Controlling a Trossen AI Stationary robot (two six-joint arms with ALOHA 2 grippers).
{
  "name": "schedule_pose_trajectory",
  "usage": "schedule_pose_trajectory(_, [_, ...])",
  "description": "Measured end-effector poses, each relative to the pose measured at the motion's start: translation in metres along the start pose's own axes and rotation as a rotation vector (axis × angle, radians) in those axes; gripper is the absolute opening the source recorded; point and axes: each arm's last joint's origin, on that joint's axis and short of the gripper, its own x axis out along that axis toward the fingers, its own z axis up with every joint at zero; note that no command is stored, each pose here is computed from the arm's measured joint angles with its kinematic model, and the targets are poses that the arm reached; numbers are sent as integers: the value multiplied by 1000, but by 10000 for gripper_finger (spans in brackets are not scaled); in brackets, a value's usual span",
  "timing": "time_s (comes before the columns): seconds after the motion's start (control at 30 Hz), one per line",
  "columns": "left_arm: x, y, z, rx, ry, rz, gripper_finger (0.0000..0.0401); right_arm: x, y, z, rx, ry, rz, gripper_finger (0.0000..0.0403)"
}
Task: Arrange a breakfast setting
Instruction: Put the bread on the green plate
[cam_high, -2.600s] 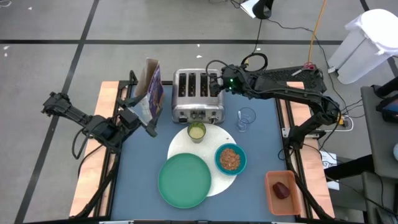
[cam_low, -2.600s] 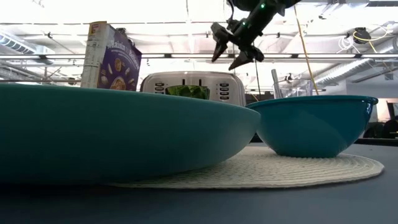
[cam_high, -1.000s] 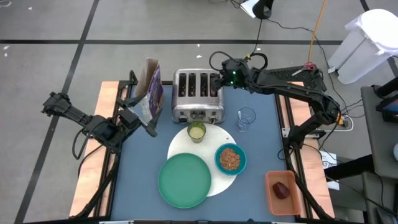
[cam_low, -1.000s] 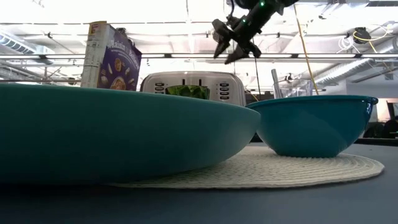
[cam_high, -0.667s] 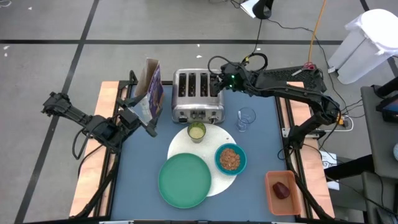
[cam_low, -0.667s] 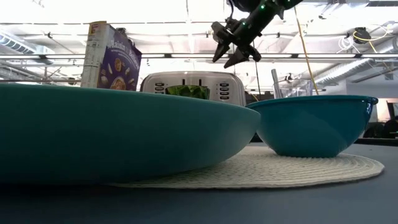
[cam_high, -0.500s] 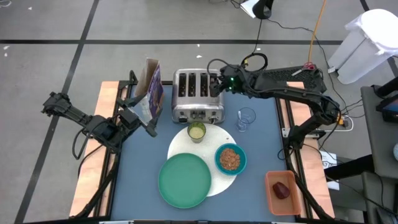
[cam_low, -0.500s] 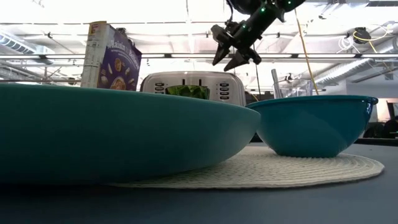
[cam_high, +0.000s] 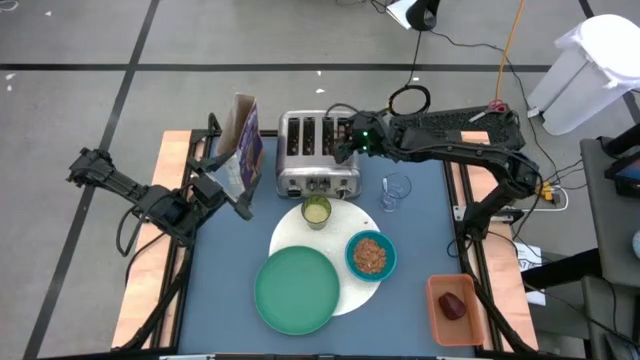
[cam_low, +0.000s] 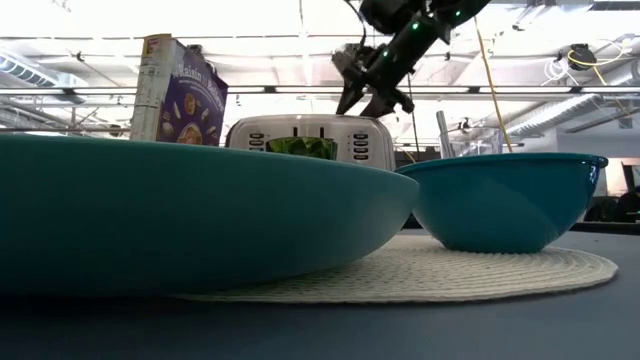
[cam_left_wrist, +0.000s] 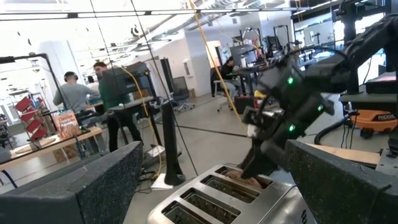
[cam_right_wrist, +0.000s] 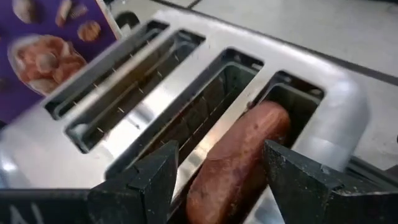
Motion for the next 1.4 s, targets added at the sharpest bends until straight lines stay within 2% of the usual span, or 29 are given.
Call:
schedule_pose_trajectory(0.17, [0, 0, 0, 0, 0, 0, 395, 13, 2, -4, -2, 2, -6, 224])
schedule_pose_trajectory(0.37, [0, 0, 0, 0, 0, 0, 395, 12, -1, -3, -10, -22, -74, 224])
schedule_pose_trajectory(0.6, [0, 0, 0, 0, 0, 0, 395, 11, -2, -5, -9, -6, -88, 217])
schedule_pose_trajectory(1.4, [0, 0, 0, 0, 0, 0, 395, 11, -1, -3, -3, -23, -79, 70])
